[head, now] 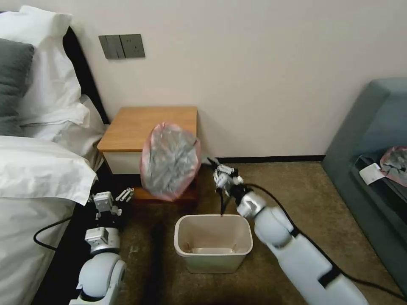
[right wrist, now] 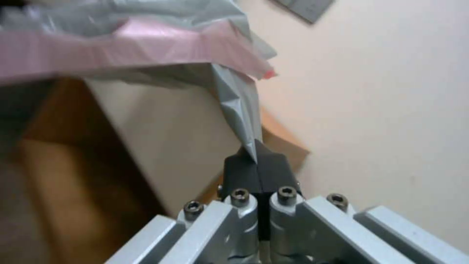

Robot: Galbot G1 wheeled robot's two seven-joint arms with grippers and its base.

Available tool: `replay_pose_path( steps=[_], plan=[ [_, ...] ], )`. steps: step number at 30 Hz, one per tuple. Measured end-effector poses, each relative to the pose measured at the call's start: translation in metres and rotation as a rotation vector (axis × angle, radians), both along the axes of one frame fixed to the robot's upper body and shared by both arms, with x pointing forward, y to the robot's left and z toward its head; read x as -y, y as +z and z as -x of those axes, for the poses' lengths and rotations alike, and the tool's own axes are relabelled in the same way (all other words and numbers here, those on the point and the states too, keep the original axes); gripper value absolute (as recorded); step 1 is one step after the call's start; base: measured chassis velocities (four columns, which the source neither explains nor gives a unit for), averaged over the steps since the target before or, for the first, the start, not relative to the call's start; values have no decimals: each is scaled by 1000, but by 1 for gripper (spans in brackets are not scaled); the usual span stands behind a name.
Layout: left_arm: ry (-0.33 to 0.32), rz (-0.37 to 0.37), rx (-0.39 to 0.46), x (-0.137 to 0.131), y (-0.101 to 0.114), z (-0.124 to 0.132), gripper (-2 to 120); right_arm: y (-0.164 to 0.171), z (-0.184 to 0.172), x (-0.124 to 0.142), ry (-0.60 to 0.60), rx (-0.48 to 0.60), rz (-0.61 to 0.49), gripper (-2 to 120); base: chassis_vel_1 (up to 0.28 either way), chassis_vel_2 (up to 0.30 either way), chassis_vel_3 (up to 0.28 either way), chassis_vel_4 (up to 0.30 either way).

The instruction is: Pick up the garbage bag from the table and place it over the trash can.

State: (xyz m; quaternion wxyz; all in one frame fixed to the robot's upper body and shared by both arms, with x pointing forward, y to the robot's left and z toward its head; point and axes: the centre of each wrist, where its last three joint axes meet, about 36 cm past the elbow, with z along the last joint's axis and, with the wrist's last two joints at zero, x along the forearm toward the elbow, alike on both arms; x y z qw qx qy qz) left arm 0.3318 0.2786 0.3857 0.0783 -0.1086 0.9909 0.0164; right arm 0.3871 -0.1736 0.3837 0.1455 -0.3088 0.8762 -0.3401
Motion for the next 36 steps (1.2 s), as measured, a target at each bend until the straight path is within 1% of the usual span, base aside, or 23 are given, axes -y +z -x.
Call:
replay_pose_path(
  steps=[1,2,5,6,10,11,13,26,27,28,30,31,32,35,36],
  plan=[
    [-1,6,6,1,4,0,98,-2,10,2,11,-17,9,0,0,0,0,0],
    [-1,6,6,1,4,0,98,-2,10,2,11,-17,9,0,0,0,0,0],
    [-1,15,10,1,9,-1,98,-11,42,12,34,-71,47,0,0,0,0,0],
    [-1,15,10,1,9,-1,98,-11,42,12,34,-71,47,0,0,0,0,0],
    [-4,17,-9,3,3,1,98,-28,75,22,53,-119,81,0,0,0,0,0],
    [-4,17,-9,3,3,1,98,-28,75,22,53,-119,81,0,0,0,0,0],
    [-11,22,-16,7,1,2,98,-35,87,26,62,-133,95,0,0,0,0,0],
    [-35,11,-26,13,-3,1,98,-42,106,39,73,-164,98,1,0,0,0,0],
    [-38,10,-27,14,-4,1,98,-42,107,40,74,-169,95,4,0,0,0,0],
    [-38,10,-27,14,-4,1,98,-42,107,40,74,-169,95,4,0,0,0,0],
    [-42,9,-27,15,-4,1,98,-40,108,42,79,-179,87,12,0,0,0,0],
    [-44,9,-24,15,-3,-1,98,-37,108,45,83,-190,81,19,0,0,0,0],
    [-44,9,-24,15,-3,-1,98,-37,108,45,83,-190,81,19,0,0,0,0],
    [-45,7,-21,14,-3,-3,98,-33,110,55,87,-216,77,32,0,0,0,0],
    [-45,7,-21,14,-3,-3,98,-33,110,55,87,-216,77,32,0,0,0,0]
  ],
)
